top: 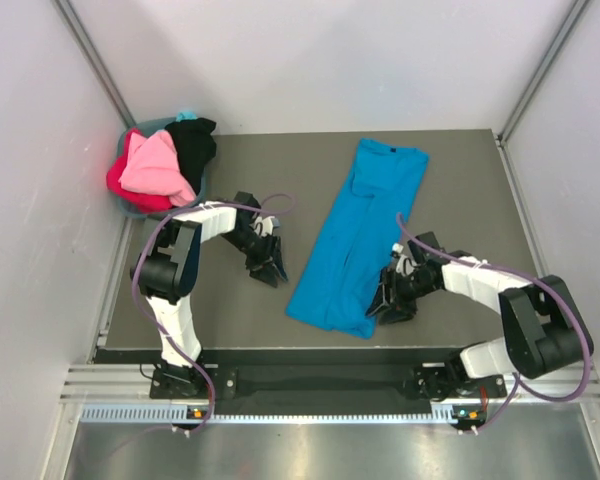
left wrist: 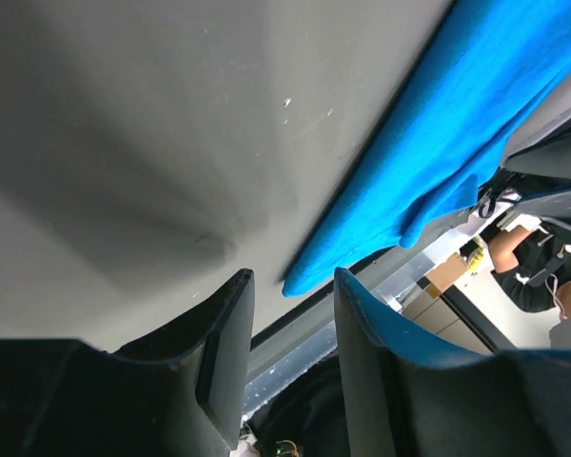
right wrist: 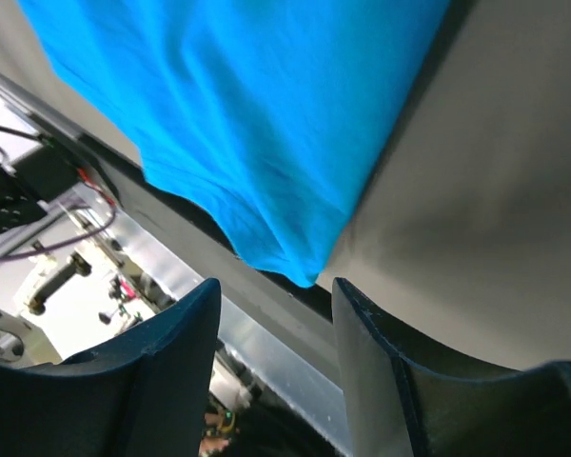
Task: Fold and stack the t-shirts
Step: Fold the tshirt
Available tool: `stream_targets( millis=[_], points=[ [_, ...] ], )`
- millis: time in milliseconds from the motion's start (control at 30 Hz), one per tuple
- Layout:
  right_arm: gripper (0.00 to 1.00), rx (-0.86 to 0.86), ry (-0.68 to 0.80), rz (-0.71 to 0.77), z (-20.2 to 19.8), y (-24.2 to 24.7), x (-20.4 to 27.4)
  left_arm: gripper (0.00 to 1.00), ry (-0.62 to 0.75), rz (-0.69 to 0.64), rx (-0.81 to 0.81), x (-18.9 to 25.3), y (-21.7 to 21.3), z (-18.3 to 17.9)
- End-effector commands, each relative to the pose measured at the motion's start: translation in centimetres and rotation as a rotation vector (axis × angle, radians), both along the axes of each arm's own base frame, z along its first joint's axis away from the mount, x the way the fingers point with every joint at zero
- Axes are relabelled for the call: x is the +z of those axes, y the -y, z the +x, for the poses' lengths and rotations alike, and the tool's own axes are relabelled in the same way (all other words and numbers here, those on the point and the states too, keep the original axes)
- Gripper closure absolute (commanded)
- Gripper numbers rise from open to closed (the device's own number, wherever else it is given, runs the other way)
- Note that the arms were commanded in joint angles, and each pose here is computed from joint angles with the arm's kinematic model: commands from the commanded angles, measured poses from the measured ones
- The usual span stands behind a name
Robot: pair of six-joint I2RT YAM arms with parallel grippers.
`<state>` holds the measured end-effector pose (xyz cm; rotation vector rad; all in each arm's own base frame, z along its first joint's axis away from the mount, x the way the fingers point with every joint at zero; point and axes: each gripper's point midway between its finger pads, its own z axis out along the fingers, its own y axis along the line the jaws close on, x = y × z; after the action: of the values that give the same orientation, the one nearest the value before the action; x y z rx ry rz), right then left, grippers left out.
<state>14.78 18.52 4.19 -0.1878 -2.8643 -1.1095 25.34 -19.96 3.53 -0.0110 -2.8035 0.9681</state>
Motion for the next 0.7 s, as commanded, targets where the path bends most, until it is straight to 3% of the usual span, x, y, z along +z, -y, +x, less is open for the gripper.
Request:
stream_targets(
  millis=[0,200,667],
  points=[
    [0.5,0.011,-0.01,-0.045,-0.2,-0.4,-0.7,0.55,0.05,-0.05,-0.008,0.6,0.7,0.6],
    [0.49,0.021,-0.084,-0.11,-1.6,-0.2,-2.3,0.53,0.031,-0.048,-0.063,-0.4,1.5,-0.8],
    [0.52,0.031,-0.1,-0.161,-2.2,0.2,-3.4,0.56,0.001,-0.032,-0.154,-2.6,3.7,-4.0]
  ],
)
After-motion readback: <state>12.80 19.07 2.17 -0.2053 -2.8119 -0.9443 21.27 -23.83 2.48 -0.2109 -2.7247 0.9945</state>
